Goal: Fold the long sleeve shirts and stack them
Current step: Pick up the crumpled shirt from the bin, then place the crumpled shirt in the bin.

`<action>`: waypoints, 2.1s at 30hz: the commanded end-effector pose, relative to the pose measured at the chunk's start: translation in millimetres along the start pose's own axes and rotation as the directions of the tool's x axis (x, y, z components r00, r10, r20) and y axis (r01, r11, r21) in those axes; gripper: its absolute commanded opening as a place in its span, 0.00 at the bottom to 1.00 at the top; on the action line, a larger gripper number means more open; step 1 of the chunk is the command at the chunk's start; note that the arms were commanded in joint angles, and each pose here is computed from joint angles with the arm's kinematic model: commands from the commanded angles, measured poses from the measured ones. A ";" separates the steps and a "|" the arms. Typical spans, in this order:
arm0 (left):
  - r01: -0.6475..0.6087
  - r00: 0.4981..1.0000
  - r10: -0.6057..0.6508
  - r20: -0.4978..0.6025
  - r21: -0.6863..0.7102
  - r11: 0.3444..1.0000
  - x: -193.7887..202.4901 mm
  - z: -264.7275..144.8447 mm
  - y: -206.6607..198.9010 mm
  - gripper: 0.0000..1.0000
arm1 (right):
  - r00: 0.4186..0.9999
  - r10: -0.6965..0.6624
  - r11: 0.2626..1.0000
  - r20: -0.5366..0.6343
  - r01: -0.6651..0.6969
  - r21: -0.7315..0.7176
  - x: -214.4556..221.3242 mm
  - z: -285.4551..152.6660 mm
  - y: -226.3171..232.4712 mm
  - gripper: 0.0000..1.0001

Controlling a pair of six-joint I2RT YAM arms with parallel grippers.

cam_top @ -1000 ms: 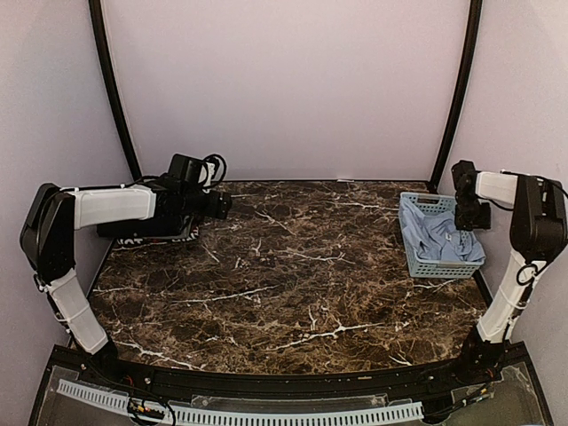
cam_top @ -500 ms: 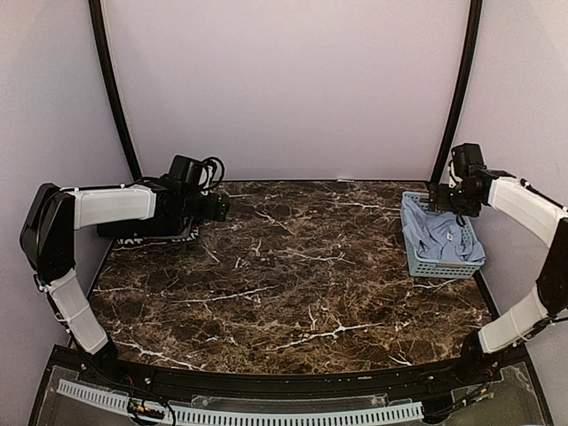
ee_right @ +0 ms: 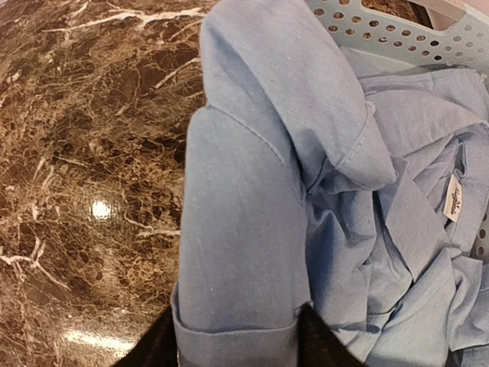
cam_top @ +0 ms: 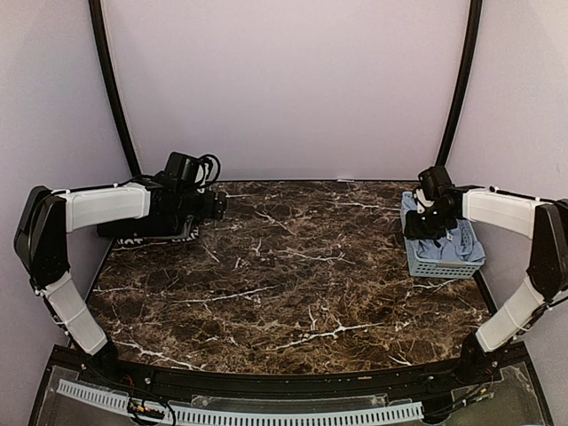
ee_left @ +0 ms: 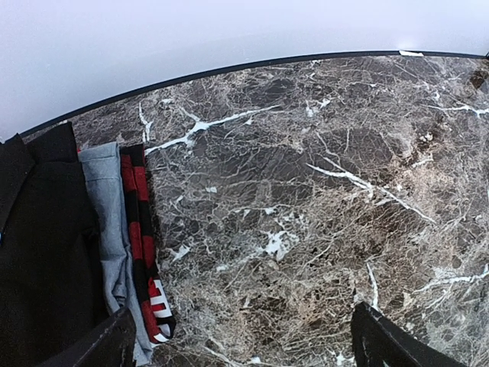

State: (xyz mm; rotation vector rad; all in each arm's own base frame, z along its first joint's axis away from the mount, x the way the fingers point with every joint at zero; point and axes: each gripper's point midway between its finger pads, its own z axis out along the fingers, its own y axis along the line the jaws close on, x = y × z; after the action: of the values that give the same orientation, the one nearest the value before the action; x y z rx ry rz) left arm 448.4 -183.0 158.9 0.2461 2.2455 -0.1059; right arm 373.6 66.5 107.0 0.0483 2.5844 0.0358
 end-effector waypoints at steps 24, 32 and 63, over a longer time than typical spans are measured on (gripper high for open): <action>0.108 0.983 -0.122 0.134 0.106 0.988 -29.5 -58.0 -6.7 0.99 | 0.727 0.065 0.813 0.683 0.358 -0.459 -178.0 -342.6 109.7 0.00; 0.051 0.943 -0.186 0.276 0.433 0.900 -45.6 -111.9 -50.3 0.99 | 0.725 0.136 0.205 0.675 0.646 -0.735 -149.5 -456.0 223.3 0.00; -0.029 1.000 0.031 -0.001 0.323 0.946 103.2 -90.9 -99.9 0.99 | 0.935 -0.327 0.699 0.134 0.335 -0.632 27.9 -63.9 237.1 0.65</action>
State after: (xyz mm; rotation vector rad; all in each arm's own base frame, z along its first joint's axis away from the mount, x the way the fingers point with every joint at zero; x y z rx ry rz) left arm 294.0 -274.8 179.1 0.5267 2.0824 -0.6414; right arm 350.0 286.2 130.0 -0.4741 2.5161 0.8440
